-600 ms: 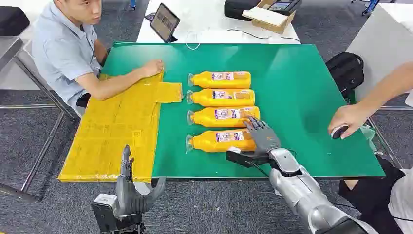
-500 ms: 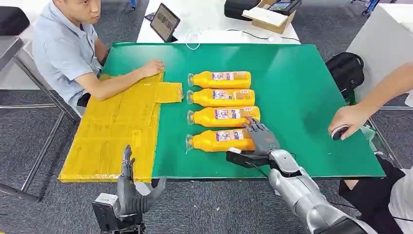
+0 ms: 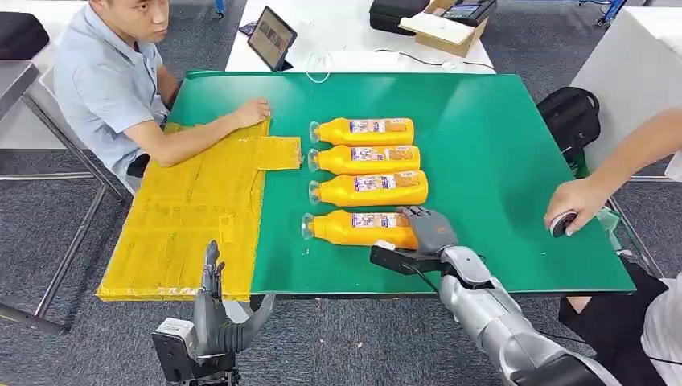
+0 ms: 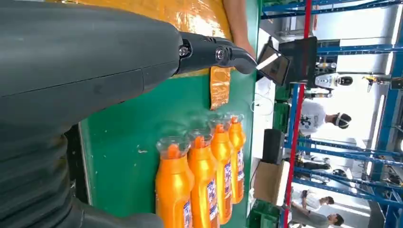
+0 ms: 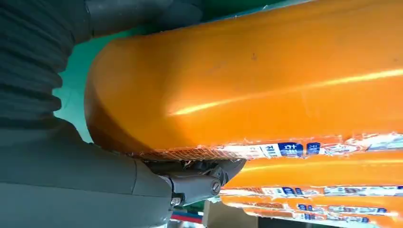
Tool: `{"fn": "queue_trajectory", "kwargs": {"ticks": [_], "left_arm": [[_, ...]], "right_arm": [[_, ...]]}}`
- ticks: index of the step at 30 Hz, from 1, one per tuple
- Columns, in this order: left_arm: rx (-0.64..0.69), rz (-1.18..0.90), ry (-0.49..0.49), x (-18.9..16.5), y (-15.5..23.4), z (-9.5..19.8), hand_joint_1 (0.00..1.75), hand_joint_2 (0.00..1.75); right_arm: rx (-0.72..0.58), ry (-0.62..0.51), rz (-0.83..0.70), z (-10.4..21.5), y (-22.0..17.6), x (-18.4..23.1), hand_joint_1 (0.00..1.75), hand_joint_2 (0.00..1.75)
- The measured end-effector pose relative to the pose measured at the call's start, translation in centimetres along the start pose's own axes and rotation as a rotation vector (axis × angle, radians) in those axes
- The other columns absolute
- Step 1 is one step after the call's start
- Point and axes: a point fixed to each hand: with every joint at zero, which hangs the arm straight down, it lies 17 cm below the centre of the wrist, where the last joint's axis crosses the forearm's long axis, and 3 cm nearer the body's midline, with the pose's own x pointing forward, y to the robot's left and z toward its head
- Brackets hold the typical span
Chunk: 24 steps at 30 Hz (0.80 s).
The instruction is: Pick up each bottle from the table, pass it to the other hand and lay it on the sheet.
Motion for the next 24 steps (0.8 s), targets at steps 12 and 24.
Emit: {"fn": "queue_trajectory", "kwargs": {"ticks": [12, 24], "left_arm": [[0.007, 0.011, 0.004, -0.1, 0.2, 0.0, 0.0, 1.75], [0.094, 0.024, 0.002, -0.2, 2.2, 0.3, 0.0, 1.75]], "right_arm": [[-0.027, -0.043, -0.099, 0.0, -0.1, 1.3, 1.75, 1.75], [-0.309, -0.057, -0.705, 0.5, -4.6, 5.6, 1.75, 1.75]]}}
